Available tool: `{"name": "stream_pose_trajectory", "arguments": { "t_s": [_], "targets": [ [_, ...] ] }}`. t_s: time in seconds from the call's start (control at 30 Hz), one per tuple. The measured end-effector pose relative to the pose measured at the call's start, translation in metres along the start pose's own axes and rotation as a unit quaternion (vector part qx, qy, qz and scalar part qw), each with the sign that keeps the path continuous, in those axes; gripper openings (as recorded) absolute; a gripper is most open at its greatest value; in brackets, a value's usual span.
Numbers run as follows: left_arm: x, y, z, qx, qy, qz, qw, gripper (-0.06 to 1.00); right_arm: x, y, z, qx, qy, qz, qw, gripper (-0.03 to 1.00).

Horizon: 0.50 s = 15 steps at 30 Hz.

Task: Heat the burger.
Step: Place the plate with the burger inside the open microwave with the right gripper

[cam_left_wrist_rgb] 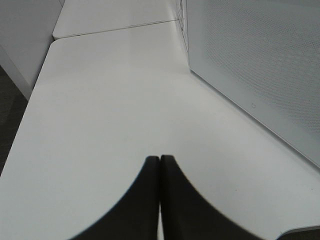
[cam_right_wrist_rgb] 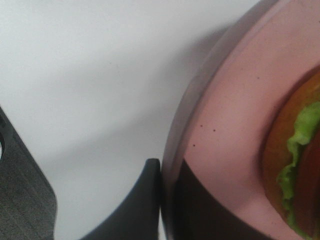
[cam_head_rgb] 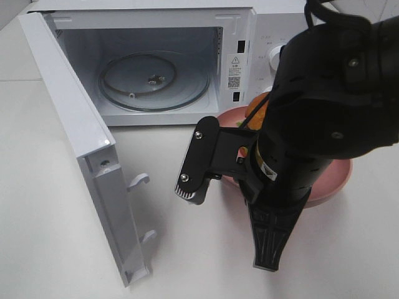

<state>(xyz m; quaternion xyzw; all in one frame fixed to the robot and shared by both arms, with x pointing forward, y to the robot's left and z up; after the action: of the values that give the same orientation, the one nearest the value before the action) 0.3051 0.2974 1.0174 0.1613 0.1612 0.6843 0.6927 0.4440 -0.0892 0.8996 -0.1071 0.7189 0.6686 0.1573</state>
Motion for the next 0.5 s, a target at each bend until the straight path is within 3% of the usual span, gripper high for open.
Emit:
{"name": "stream_pose_trajectory", "arguments": {
  "t_s": [0.33,0.5],
  "targets": [
    [0.0,0.0,0.0,0.0,0.0,0.0,1.0,0.0,0.002,0.0,0.014,-0.043,0.108,0.001,0.993,0.01],
    [0.0,0.0,0.0,0.0,0.0,0.0,1.0,0.0,0.0,0.001,0.023,-0.066,0.193,-0.014,0.979,0.01]
  ]
}}
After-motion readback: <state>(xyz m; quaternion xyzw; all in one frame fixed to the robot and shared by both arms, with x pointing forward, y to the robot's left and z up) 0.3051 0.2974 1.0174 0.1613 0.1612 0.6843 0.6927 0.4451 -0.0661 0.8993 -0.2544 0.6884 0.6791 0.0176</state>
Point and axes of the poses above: a point on each arm's last joint axis where the gripper is mounted, y pointing back along that axis away from the gripper, x along the wrist's bending axis when the last joint is at zero, z = x × y, the point moved 8 cm from there along -y, pointing out along that axis toward the gripper, and after that the axes turned 8 degrees about y, right-handed, at the moved point
